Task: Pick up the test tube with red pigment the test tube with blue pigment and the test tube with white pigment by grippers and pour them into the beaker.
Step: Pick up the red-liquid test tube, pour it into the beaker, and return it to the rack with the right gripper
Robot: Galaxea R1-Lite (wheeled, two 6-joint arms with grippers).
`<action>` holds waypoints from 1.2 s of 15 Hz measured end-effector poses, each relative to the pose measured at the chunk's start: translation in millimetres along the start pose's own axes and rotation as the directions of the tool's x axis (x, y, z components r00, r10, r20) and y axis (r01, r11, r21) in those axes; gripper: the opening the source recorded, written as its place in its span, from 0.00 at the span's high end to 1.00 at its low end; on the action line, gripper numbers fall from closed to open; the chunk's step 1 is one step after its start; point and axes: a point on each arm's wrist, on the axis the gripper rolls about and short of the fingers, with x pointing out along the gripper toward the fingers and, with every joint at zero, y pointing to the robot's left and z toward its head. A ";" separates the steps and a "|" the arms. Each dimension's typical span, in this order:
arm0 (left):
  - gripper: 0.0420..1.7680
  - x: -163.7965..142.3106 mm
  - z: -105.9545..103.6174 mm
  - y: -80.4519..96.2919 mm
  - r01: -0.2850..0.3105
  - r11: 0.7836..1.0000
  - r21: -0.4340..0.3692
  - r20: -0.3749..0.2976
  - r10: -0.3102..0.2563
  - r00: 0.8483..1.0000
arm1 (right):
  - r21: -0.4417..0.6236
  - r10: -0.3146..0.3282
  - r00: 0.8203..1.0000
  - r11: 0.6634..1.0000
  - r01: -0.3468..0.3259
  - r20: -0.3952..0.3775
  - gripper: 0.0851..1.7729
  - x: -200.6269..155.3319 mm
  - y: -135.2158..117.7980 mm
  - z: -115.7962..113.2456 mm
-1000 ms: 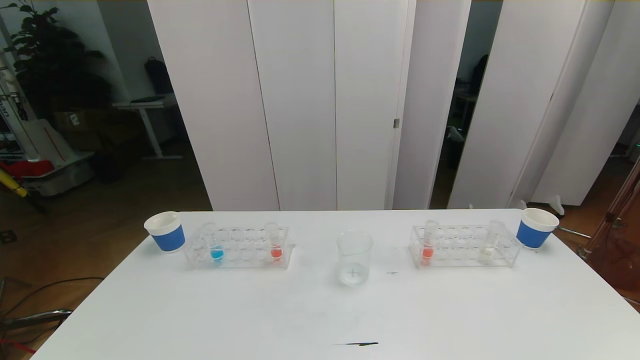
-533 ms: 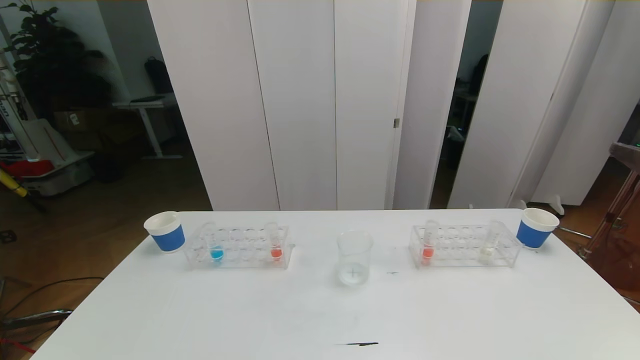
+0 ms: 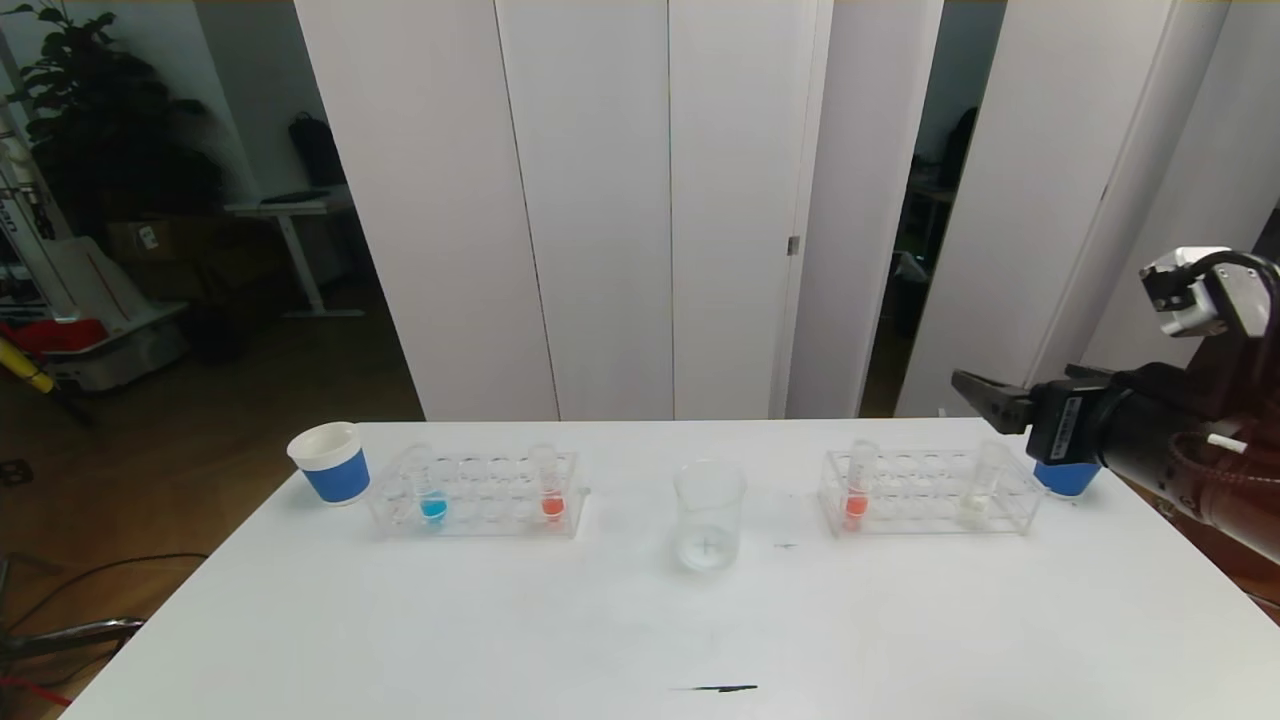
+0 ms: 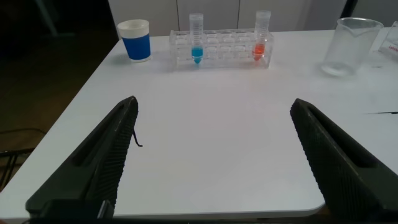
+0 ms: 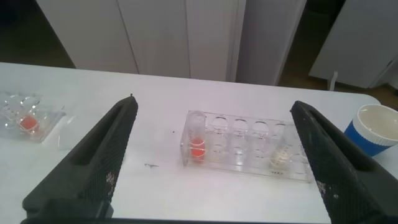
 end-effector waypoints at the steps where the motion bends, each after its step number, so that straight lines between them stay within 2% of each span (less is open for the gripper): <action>1: 0.01 0.0 0.0 0.0 0.000 1.000 0.000 0.000 0.000 1.000 | 0.004 0.003 1.000 1.000 -0.003 -0.006 0.01 7.8 7.7 -11.5; 4: 0.01 0.0 0.0 0.0 0.000 1.000 0.000 0.000 0.000 1.000 | -0.001 -0.027 0.999 1.000 0.027 -0.034 0.01 24.6 18.3 -49.3; 6: 0.01 0.0 0.0 0.0 0.000 1.000 0.000 0.000 0.000 1.000 | 0.003 -0.090 0.993 0.996 0.091 -0.079 0.01 33.7 18.6 -73.5; 8: 0.01 0.0 0.0 0.0 0.000 1.000 0.000 0.000 0.000 1.000 | 0.014 -0.119 0.986 0.992 0.122 -0.117 0.01 41.9 19.2 -90.8; 14: 0.01 0.0 0.0 0.0 0.000 1.000 0.000 0.000 0.000 1.000 | -0.016 -0.125 0.983 0.992 0.124 -0.134 0.01 72.7 24.3 -120.7; 18: 0.01 0.0 0.0 0.0 0.000 1.000 0.000 0.000 0.000 1.000 | -0.051 -0.131 0.986 0.991 0.127 -0.107 0.01 105.5 29.6 -123.8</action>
